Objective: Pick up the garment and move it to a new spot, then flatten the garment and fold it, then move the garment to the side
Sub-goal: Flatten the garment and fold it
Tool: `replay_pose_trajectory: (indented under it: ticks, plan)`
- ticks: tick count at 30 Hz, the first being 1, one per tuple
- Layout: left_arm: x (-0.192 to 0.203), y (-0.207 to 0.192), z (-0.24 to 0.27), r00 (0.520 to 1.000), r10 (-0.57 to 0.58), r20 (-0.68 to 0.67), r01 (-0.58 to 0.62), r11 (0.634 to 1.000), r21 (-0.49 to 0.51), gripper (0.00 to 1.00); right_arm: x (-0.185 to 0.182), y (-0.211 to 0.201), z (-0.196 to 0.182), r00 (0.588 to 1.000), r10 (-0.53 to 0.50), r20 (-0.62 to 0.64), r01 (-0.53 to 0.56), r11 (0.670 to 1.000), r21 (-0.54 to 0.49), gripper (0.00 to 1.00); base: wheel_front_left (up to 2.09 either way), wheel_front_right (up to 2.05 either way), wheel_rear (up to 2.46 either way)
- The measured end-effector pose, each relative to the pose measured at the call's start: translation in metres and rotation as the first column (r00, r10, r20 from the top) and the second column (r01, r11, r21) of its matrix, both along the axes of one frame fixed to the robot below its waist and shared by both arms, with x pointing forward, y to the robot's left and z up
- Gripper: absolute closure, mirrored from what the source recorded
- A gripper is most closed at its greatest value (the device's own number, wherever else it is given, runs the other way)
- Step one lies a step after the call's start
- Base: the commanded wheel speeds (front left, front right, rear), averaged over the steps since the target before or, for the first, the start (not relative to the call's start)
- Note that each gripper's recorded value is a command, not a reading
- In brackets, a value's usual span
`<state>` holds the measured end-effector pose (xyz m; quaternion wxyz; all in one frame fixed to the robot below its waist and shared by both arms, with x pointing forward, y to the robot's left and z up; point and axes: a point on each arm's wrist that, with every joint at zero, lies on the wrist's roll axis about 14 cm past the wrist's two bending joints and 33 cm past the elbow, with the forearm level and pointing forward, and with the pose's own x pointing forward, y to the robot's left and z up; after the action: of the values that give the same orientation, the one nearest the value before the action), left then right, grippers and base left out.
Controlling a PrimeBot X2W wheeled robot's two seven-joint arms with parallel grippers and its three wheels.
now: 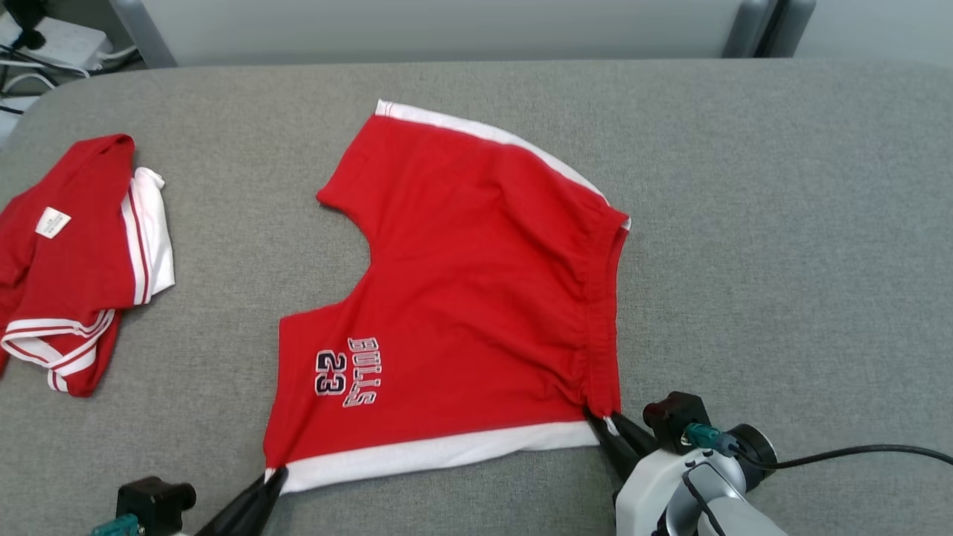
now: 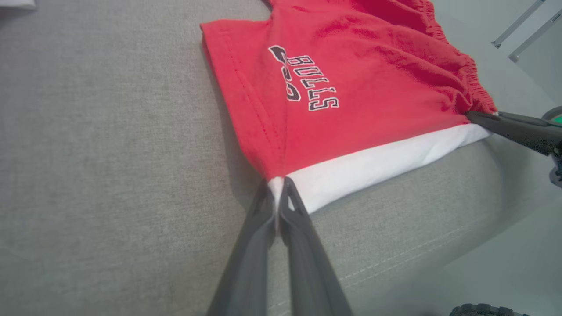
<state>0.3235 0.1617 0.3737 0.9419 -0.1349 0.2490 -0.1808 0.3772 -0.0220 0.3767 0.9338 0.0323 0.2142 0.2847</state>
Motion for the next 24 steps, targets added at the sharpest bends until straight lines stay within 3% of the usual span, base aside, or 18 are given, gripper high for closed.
replay_pose_trajectory:
  ticks: [14, 17, 24]
  plan:
    - [-0.054, -0.009, -0.013, 0.994, -0.06, -0.09, 0.059, 0.998, -0.008, 1.0, -0.053, -0.025, -0.001, 0.978, 0.075, -0.193, -0.083, 0.996, -0.035, 1.0, 0.0, 0.0, 0.0]
    - [-0.048, -0.002, -0.007, 0.996, -0.053, -0.071, 0.053, 0.999, 0.0, 1.0, -0.049, -0.029, 0.012, 0.985, 0.066, -0.157, -0.067, 0.998, -0.004, 1.0, 0.0, 0.0, 0.0]
    - [0.014, 0.009, 0.045, 0.988, -0.073, 0.134, 0.069, 0.997, 0.036, 1.0, -0.004, -0.031, 0.062, 0.997, -0.013, 0.073, 0.007, 0.997, 0.08, 1.0, 0.0, 0.0, 0.0]
